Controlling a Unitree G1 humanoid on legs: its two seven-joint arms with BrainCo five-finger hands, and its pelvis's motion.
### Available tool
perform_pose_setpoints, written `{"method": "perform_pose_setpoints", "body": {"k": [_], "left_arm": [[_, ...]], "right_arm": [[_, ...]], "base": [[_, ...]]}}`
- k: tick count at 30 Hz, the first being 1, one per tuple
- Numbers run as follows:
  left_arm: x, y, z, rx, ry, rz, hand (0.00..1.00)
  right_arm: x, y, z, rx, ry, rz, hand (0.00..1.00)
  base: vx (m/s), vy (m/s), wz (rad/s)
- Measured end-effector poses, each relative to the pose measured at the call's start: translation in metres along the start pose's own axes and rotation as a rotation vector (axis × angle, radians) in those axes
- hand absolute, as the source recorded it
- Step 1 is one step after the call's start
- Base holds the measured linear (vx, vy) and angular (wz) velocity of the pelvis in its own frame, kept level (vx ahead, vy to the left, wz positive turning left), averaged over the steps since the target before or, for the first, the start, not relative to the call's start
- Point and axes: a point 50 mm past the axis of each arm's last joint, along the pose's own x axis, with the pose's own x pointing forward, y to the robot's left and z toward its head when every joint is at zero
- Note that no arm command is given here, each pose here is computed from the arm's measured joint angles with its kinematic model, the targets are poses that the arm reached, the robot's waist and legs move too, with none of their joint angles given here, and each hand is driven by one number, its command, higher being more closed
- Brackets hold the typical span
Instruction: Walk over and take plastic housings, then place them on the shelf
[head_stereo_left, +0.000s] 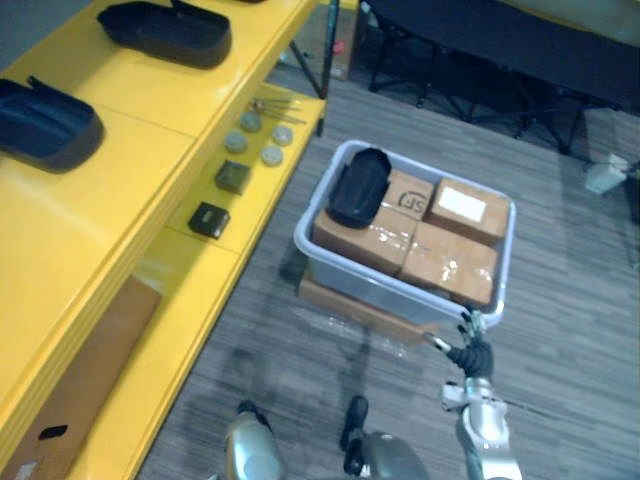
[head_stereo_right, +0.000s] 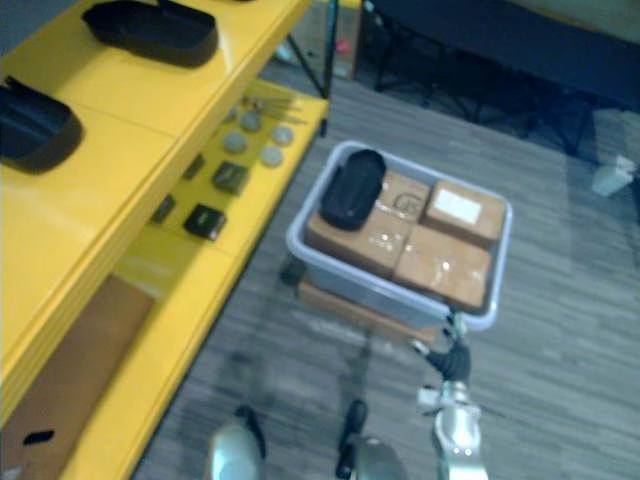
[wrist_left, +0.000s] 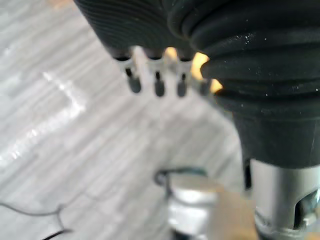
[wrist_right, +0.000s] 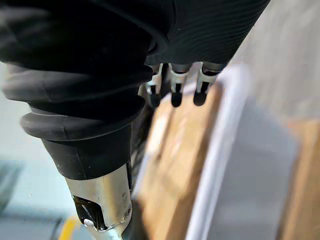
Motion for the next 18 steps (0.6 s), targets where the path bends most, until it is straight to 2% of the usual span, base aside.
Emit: {"method": "perform_pose_setpoints", "body": {"k": [2,5,8,14,18], "left_arm": [[-0.001,-0.005,0.006,-0.005,-0.049,0.005,0.0],[-0.002,-0.021,0.029,0.075,-0.18,-0.038,0.0],[-0.005,-0.035,0.055,0.129,-0.297,-0.105,0.0],[-0.013,-0.057,0.083,0.161,-0.416,-0.196,0.0],[-0.014,-0.062,0.082,0.189,-0.425,-0.221,0.0]], "right_arm": [[-0.007,-0.014,-0.026,0.007,0.131,-0.09,0.0],[-0.023,-0.033,-0.06,0.029,0.304,-0.236,0.0],[-0.034,-0.036,-0.072,0.082,0.358,-0.295,0.0],[-0.029,-0.017,-0.068,0.125,0.331,-0.227,0.0],[-0.027,-0.013,-0.066,0.135,0.324,-0.212,0.0]], "base": [[0.03,0.045,0.05],[0.07,0.039,0.06],[0.12,0.053,0.1],[0.03,0.022,0.01],[-0.03,0.023,-0.1]]}}
